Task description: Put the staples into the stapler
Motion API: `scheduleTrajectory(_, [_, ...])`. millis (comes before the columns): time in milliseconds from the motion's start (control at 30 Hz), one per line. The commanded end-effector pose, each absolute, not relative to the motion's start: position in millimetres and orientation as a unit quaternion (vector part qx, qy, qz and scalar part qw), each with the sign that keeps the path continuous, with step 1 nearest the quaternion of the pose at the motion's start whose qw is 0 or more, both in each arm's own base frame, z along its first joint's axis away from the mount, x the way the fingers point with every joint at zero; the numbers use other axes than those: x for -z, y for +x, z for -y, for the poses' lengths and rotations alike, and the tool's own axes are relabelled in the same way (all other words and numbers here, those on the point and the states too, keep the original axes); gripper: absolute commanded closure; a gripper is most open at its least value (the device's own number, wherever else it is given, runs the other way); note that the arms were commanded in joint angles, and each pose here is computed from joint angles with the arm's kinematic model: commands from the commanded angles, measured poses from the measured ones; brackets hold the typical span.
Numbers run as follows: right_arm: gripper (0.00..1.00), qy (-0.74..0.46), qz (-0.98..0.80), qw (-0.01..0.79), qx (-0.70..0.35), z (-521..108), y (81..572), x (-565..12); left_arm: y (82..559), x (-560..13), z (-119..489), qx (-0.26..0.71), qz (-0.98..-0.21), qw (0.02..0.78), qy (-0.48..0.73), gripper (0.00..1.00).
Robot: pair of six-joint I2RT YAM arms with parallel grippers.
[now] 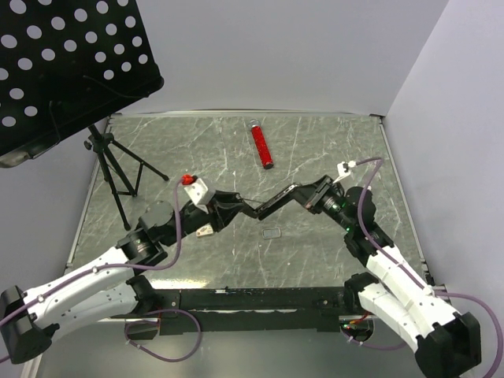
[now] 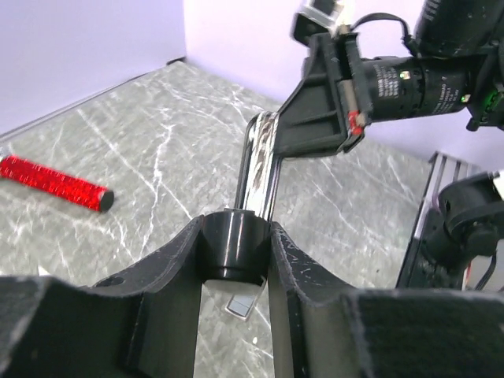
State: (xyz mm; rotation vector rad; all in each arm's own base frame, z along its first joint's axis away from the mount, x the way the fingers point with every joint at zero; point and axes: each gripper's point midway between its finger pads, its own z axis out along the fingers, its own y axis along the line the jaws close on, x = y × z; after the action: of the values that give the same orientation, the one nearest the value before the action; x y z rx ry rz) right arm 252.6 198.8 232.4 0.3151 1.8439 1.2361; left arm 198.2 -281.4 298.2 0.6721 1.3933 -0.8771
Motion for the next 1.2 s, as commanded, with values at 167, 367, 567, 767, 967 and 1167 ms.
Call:
scheduleTrajectory(167, [1.00, 0.209, -0.619, 0.491, -0.577, -147.8, 278.8, -323.7, 232.8, -288.8, 209.3, 0.351, -0.643, 0.679, 0.049, 0.99])
scheduleTrajectory(367, [1.00, 0.235, -0.567, 0.473, -0.632, -140.2, 276.7, -344.2, 232.2, -257.2, 187.5, 0.403, -0.646, 0.641, -0.097, 0.93])
scheduleTrajectory(567, [1.00, 0.250, -0.546, 0.472, -0.646, -135.9, 278.3, -350.0, 226.4, -233.3, 201.4, 0.462, -0.651, 0.587, -0.133, 0.70])
scheduleTrajectory(767, [1.00, 0.267, -0.551, 0.486, -0.624, -129.2, 284.0, -336.6, 221.2, -244.4, 223.2, 0.495, -0.652, 0.566, -0.100, 0.27])
scheduleTrajectory(967, [1.00, 0.281, -0.555, 0.490, -0.610, -125.5, 289.9, -322.3, 221.7, -245.5, 220.5, 0.488, -0.662, 0.558, -0.111, 0.07])
scheduleTrajectory(1167, [1.00, 0.258, -0.571, 0.495, -0.602, -130.5, 292.3, -319.2, 226.8, -289.3, 204.6, 0.426, -0.644, 0.633, -0.051, 0.01])
